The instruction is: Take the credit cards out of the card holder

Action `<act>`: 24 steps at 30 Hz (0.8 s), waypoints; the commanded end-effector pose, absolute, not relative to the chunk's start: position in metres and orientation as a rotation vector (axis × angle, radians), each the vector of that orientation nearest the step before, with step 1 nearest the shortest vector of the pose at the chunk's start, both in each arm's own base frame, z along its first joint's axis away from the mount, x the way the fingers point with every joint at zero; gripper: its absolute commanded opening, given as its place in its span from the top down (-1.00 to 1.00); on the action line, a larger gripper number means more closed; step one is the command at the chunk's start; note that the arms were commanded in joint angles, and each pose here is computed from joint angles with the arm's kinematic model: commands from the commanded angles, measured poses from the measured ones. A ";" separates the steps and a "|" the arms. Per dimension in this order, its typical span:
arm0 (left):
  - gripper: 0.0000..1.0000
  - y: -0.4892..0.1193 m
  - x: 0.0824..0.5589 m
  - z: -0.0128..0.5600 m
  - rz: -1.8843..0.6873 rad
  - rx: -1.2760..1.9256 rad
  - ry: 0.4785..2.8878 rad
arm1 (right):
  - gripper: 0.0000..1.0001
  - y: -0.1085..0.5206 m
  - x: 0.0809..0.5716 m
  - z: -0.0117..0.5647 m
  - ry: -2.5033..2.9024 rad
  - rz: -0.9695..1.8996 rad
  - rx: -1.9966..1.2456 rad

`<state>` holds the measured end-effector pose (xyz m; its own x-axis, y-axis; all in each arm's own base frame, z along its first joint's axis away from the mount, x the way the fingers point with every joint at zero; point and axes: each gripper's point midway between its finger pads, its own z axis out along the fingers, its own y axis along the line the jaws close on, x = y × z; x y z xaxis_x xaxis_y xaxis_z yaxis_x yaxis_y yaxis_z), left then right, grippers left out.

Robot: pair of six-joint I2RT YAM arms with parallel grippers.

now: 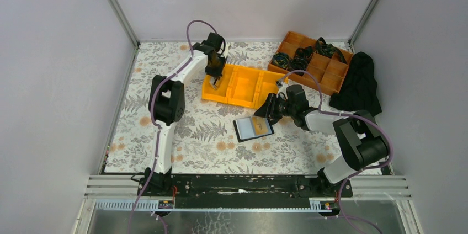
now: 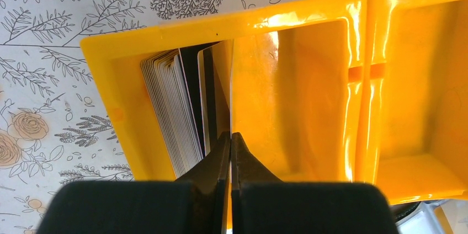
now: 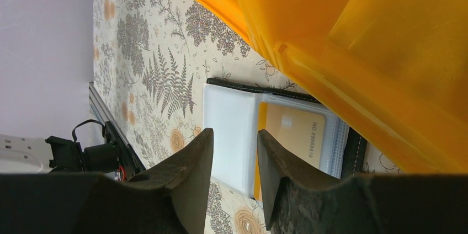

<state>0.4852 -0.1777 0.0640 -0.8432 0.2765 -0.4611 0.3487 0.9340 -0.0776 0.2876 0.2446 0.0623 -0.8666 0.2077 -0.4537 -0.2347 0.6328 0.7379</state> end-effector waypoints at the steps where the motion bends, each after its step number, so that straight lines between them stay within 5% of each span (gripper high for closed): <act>1: 1.00 -0.175 0.481 0.055 -0.192 0.490 2.675 | 0.15 0.248 0.302 0.075 2.293 1.160 -0.046; 24: 0.85 -0.175 0.481 0.050 -0.188 0.476 2.694 | 0.15 0.249 0.301 0.073 2.296 1.177 -0.046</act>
